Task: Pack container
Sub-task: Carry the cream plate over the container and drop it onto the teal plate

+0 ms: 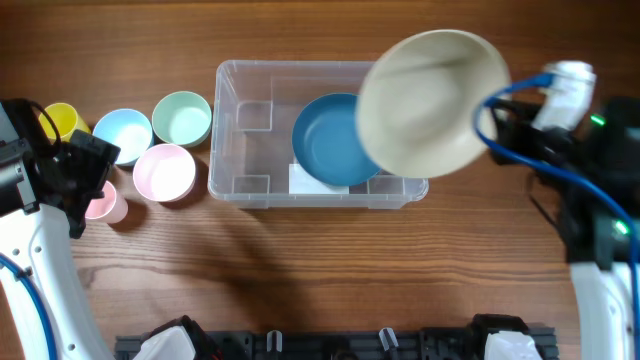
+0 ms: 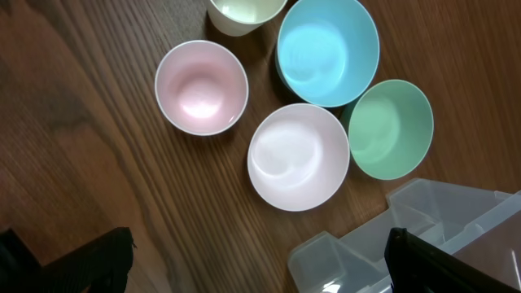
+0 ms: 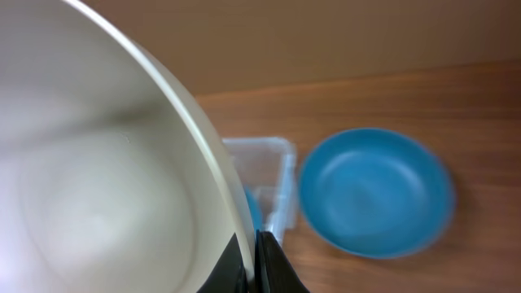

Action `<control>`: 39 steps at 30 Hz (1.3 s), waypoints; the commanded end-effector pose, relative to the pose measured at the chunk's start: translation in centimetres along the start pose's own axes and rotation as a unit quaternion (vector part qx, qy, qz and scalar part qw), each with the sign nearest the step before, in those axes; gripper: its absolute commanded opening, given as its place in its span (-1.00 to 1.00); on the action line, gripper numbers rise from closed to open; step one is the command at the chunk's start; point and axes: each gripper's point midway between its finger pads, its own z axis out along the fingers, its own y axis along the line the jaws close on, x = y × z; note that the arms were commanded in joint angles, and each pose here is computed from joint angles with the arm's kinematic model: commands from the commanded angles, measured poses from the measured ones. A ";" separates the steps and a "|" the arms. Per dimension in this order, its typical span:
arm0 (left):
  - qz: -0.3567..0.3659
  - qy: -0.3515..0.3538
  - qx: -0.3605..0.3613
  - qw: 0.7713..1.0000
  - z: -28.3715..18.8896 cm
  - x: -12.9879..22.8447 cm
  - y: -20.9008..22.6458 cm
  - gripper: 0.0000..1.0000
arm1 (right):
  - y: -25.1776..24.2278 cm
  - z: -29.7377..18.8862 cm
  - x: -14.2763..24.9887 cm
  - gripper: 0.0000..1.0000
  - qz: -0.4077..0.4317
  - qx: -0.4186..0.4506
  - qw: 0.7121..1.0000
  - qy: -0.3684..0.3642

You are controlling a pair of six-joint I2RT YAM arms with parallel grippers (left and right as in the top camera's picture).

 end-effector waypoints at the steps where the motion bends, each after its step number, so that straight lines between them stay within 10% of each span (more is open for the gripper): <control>1: -0.009 -0.010 0.013 1.000 -0.9 -0.3 -0.2 1.00 | 1.6 4.1 0.8 -0.91 -0.035 0.016 0.999 0.030; 27: -0.009 -0.010 0.013 1.000 -0.9 -0.3 -0.2 0.99 | 2.4 19.1 11.5 -0.91 -0.025 0.130 0.979 0.156; 33: -0.009 -0.010 0.013 1.000 -0.9 -0.3 -0.2 1.00 | 2.7 19.0 10.9 0.25 -0.025 0.126 0.981 0.146; 39: -0.009 -0.010 0.013 1.000 -0.9 -0.3 -0.2 1.00 | 3.7 18.3 9.6 0.32 -0.034 0.102 0.986 0.131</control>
